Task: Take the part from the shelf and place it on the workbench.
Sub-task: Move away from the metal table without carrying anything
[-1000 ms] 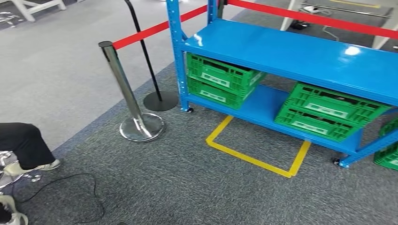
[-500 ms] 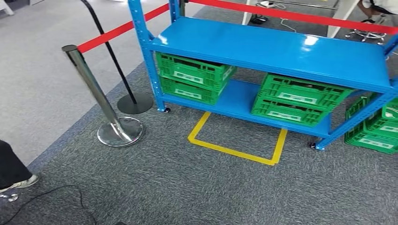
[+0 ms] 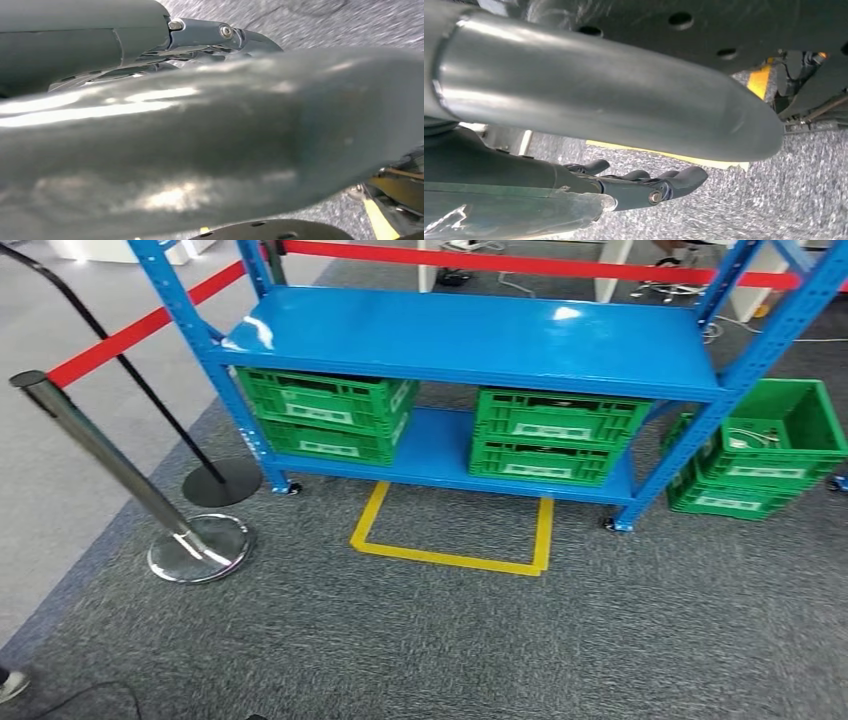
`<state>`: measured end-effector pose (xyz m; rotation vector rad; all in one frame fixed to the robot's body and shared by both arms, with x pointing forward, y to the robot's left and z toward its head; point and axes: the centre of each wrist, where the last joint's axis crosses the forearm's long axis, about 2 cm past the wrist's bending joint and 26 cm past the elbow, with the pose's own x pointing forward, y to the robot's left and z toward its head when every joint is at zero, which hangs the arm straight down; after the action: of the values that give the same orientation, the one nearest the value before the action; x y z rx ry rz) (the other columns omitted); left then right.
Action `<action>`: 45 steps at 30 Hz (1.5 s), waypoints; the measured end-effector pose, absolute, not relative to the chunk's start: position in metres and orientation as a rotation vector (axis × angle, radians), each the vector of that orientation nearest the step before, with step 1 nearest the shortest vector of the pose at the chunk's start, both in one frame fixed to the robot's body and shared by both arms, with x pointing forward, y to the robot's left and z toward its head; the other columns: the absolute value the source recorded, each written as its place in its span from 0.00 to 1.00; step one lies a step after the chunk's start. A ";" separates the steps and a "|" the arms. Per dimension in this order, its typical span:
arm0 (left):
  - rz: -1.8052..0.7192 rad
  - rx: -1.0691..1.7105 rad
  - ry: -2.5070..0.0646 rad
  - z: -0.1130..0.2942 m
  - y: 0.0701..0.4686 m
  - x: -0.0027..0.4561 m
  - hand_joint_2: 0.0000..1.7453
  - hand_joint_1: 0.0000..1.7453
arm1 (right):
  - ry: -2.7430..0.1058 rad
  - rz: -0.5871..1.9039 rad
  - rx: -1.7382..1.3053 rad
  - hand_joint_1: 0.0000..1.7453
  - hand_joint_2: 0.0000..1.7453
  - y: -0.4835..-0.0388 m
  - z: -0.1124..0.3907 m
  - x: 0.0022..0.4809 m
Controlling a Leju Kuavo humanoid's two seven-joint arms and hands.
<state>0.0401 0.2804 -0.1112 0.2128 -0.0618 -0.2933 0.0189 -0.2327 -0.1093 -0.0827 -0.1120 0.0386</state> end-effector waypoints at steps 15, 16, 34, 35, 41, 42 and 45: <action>-0.291 0.220 -0.061 -0.111 0.280 0.040 0.00 0.00 | -0.123 0.043 -0.108 0.00 0.00 -0.233 -0.109 0.016; -0.287 0.221 -0.054 -0.111 0.280 0.041 0.00 0.00 | -0.128 0.045 -0.112 0.00 0.00 -0.233 -0.109 0.018; -0.255 0.151 0.009 -0.111 0.279 0.042 0.00 0.00 | -0.157 0.101 -0.128 0.00 0.00 -0.233 -0.109 0.021; -0.255 0.151 0.010 -0.111 0.279 0.042 0.00 0.00 | -0.156 0.102 -0.128 0.00 0.00 -0.233 -0.109 0.020; -0.248 0.152 0.010 -0.111 0.280 0.042 0.00 0.00 | -0.158 0.106 -0.127 0.00 0.00 -0.233 -0.109 0.020; -0.248 0.152 0.010 -0.111 0.280 0.042 0.00 0.00 | -0.157 0.106 -0.127 0.00 0.00 -0.233 -0.109 0.020; -0.251 0.147 0.011 -0.111 0.281 0.042 0.00 0.00 | -0.158 0.108 -0.125 0.00 0.00 -0.233 -0.109 0.020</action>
<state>0.0421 0.2806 -0.1112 0.1470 0.0107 -0.2505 0.0201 -0.2329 -0.1092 -0.1254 -0.1577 0.1079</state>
